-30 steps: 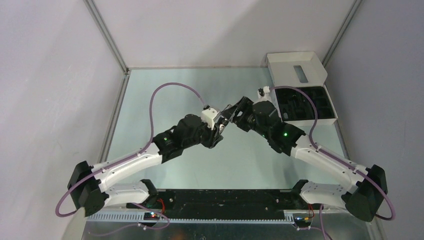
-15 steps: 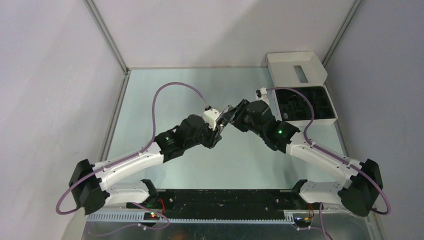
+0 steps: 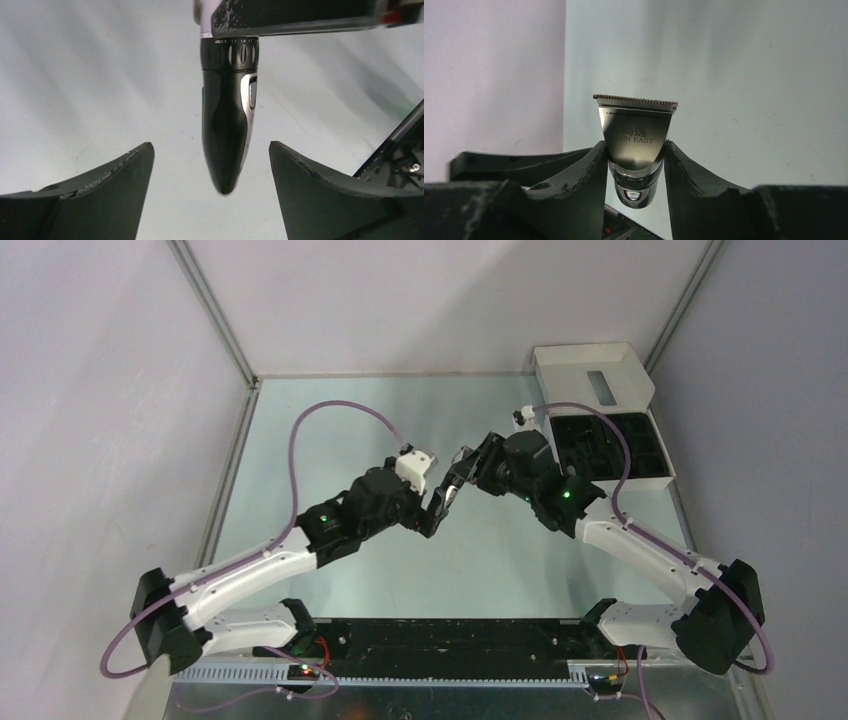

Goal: Sort the hair-cutting tools

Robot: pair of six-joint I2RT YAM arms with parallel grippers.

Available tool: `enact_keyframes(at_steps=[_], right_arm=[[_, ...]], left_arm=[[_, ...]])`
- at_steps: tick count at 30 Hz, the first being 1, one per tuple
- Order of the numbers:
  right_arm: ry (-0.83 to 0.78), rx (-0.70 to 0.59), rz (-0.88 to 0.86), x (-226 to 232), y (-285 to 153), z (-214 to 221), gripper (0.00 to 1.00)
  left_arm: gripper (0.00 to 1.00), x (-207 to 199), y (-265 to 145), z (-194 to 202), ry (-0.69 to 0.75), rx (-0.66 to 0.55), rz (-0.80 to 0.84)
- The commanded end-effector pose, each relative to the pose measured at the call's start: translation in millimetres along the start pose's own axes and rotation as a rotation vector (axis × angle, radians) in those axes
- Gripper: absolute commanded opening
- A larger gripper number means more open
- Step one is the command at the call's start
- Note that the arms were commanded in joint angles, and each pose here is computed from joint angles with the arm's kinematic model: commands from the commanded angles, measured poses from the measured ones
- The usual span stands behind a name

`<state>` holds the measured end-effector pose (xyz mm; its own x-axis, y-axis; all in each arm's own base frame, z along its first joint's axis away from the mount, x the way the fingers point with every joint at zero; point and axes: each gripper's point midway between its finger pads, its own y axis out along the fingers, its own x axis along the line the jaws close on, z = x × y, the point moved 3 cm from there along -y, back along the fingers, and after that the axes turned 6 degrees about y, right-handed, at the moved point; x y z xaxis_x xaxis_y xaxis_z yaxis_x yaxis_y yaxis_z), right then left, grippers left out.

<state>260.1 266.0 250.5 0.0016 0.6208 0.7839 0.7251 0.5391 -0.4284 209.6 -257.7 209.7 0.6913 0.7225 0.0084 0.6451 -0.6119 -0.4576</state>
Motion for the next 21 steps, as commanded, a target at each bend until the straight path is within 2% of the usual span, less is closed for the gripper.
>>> enact_keyframes(at_steps=[1, 3, 8, 14, 17, 18, 21], right_arm=[[-0.081, -0.048, -0.129, 22.3, -9.7, -36.4, 0.00], [-0.108, -0.066, -0.122, 14.1, -11.2, -50.8, 0.00], [-0.241, -0.151, -0.026, -23.8, -24.7, -100.1, 0.00], [-0.414, -0.311, 0.210, -77.2, -56.8, -189.1, 0.00], [-0.542, -0.355, 0.331, -101.6, -63.3, -224.4, 0.00], [-0.559, -0.383, 0.363, -104.6, -71.6, -241.0, 0.00], [-0.668, -0.389, 0.446, -117.0, -79.6, -278.1, 0.00]], left_arm=[[0.94, 14.4, -41.6, -55.2, -0.046, -0.167, -0.045], [0.99, 28.5, -61.4, -63.0, -0.078, -0.195, -0.068], [1.00, 74.5, -100.9, -53.7, -0.172, -0.219, -0.186], [1.00, 144.6, -137.8, -14.9, -0.230, -0.145, -0.539], [1.00, 160.7, -156.1, -4.7, -0.250, -0.186, -0.661], [1.00, 167.6, -165.8, -7.6, -0.261, -0.237, -0.718], [1.00, 179.7, -168.4, 4.4, -0.276, -0.273, -0.816]])
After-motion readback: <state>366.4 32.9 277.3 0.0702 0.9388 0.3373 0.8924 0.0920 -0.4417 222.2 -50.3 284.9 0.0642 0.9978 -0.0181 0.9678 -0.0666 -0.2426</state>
